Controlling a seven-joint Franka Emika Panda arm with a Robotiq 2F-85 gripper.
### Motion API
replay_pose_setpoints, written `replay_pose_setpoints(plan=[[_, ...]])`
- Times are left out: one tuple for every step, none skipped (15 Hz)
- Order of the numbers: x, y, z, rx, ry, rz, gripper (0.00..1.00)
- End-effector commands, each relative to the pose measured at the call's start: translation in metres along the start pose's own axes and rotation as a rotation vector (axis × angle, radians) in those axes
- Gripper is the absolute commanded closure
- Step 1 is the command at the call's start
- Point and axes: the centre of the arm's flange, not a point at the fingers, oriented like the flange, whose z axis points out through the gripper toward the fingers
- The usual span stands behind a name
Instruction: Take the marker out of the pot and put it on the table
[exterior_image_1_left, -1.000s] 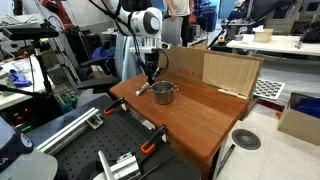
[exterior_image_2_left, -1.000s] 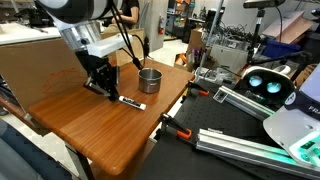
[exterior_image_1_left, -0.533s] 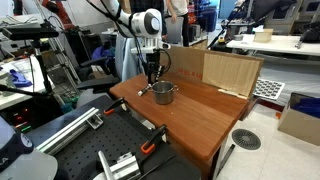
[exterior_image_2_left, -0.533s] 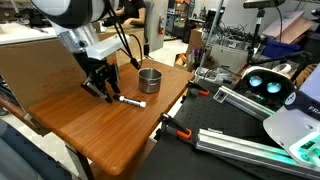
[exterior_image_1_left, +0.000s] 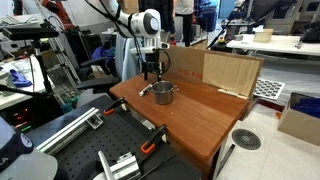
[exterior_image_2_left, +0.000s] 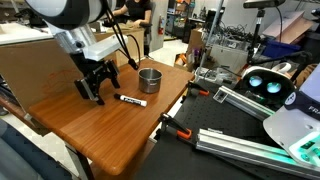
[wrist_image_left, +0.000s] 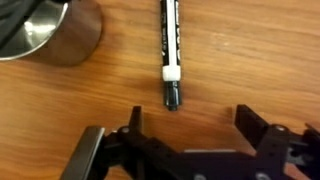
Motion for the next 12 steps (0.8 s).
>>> replay_pose_setpoints(plan=[[0.006,-0.001,-0.001,-0.018,-0.015,0.002,0.00],[0.006,-0.001,-0.002,-0.017,-0.013,0.005,0.00],[0.004,-0.001,-0.006,-0.012,-0.005,0.020,0.00],[0.001,-0.001,-0.011,-0.006,0.000,0.021,0.00],[-0.004,0.000,-0.018,0.000,0.017,0.020,0.00],[-0.009,0.000,-0.024,0.002,0.033,0.015,0.00],[-0.017,0.000,-0.033,0.007,0.054,0.012,0.00],[-0.023,0.000,-0.043,0.015,0.074,0.006,0.00],[-0.031,0.001,-0.054,0.023,0.097,0.001,0.00],[-0.038,0.001,-0.064,0.029,0.120,0.000,0.00],[-0.047,0.002,-0.077,0.037,0.145,-0.005,0.00],[-0.056,0.002,-0.088,0.045,0.167,-0.006,0.00]])
